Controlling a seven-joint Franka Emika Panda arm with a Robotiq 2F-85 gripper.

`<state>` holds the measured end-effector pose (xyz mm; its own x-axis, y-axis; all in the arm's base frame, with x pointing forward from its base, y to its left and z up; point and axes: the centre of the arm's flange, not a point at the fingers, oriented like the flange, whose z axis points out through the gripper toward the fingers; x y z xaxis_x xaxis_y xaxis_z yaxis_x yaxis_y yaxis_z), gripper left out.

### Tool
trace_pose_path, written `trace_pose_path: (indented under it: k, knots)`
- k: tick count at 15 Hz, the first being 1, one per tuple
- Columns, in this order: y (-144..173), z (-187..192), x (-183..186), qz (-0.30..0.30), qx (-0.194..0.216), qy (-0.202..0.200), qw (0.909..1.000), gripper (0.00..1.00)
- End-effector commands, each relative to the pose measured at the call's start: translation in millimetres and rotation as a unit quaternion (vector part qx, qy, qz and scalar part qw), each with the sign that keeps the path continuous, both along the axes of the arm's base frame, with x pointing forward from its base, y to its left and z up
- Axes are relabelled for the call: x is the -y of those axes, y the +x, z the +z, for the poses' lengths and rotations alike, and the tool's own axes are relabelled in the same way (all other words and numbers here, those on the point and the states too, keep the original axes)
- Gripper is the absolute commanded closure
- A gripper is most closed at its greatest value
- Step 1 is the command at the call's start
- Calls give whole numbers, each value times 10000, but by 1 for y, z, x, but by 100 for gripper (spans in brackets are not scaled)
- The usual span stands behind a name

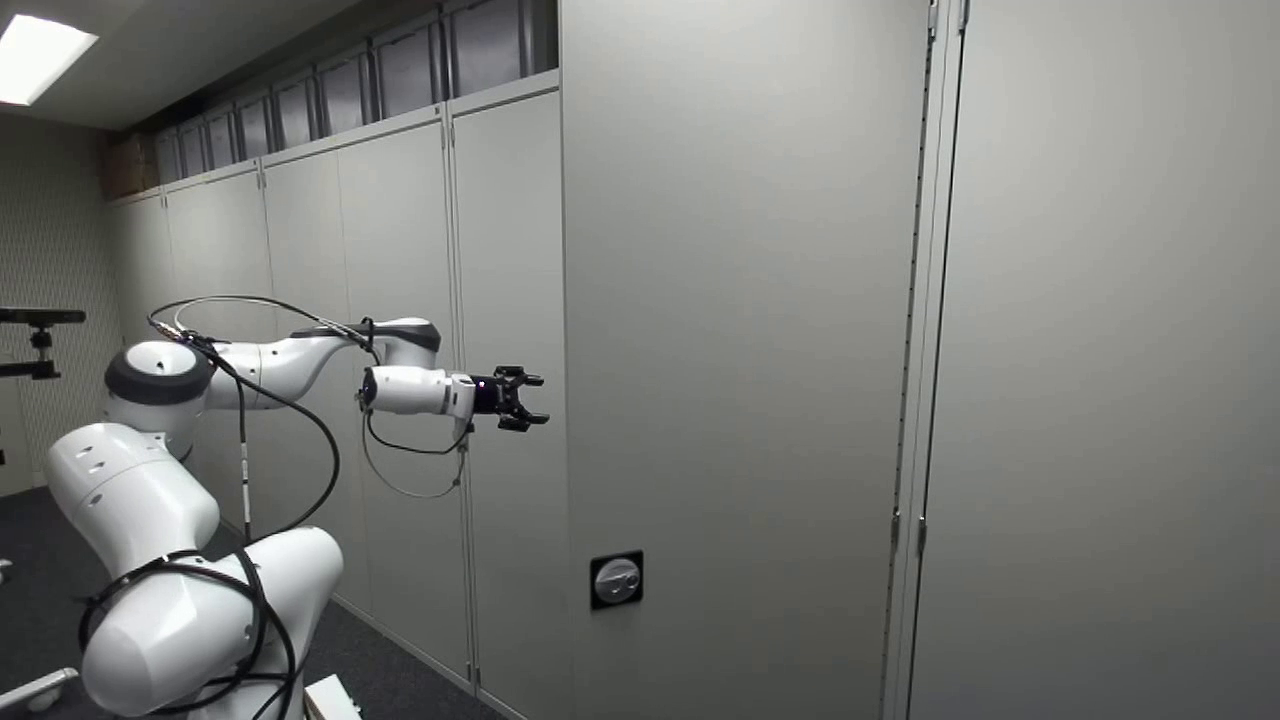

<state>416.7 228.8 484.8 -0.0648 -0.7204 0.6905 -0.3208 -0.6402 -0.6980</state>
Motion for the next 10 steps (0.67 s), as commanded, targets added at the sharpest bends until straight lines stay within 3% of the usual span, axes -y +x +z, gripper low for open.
trace_pose_path:
  k: [1, 10]
  knots:
    - [0, 18, -2, 244, -263, 433, 9984, 0]
    - [-4, 22, -2, 763, -530, 737, 9929, 0]
